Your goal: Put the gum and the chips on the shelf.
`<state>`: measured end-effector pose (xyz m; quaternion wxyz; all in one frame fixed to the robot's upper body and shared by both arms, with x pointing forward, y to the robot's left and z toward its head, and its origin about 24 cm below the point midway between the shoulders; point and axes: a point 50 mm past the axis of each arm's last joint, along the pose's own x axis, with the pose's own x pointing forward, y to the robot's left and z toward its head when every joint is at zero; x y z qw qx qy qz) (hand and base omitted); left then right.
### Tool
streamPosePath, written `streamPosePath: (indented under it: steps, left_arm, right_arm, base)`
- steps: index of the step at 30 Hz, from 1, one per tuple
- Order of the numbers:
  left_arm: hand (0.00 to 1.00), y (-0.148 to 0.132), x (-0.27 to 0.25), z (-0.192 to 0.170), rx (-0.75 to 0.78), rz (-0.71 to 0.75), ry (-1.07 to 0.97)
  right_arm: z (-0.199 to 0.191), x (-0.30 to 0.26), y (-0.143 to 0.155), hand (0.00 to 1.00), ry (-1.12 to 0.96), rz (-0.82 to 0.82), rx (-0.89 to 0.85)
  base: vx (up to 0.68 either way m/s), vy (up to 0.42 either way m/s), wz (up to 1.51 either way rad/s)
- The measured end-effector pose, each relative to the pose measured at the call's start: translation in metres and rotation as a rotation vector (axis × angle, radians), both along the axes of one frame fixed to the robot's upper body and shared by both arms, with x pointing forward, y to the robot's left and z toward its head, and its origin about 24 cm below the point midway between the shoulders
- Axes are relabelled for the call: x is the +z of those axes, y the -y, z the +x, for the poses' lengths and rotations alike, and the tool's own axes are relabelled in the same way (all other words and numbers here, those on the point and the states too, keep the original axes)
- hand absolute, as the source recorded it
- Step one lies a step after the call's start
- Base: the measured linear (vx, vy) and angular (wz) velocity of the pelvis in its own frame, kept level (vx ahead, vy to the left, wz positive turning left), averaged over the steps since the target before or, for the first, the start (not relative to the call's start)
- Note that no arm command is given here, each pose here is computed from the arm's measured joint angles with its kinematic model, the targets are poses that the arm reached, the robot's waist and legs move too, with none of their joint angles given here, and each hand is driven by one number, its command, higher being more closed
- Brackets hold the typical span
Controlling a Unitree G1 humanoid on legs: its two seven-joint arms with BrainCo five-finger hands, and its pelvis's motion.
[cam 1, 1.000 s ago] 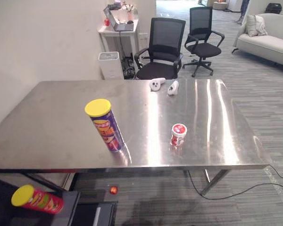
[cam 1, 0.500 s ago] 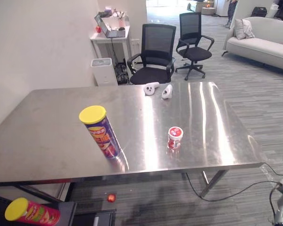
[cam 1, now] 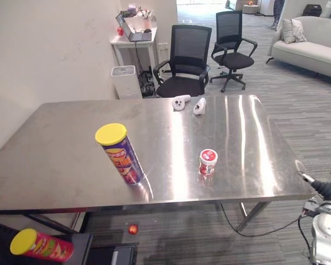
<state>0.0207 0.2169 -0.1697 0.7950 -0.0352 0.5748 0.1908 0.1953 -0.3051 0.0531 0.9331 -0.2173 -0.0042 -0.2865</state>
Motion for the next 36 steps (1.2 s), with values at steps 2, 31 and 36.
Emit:
streamPosePath:
  steps: [2, 31, 36]
  left_arm:
    - [0.00, 0.000, 0.000, 0.000, -0.021, -0.002, -0.004]
    - [0.00, -0.003, 0.000, 0.002, -0.146, 0.028, -0.034]
    - [0.00, -0.003, 0.000, 0.007, -0.149, 0.029, -0.023]
  right_arm:
    - [0.003, -0.003, -0.017, 0.00, -0.026, -0.003, 0.126]
    - [0.035, 0.000, -0.123, 0.00, -0.012, 0.058, 0.706]
    - [0.041, 0.003, -0.124, 0.00, 0.004, 0.053, 0.708]
  base:
    - [-0.05, -0.039, 0.00]
    - [-0.02, -0.017, 0.04]
    - [-0.01, -0.016, 0.07]
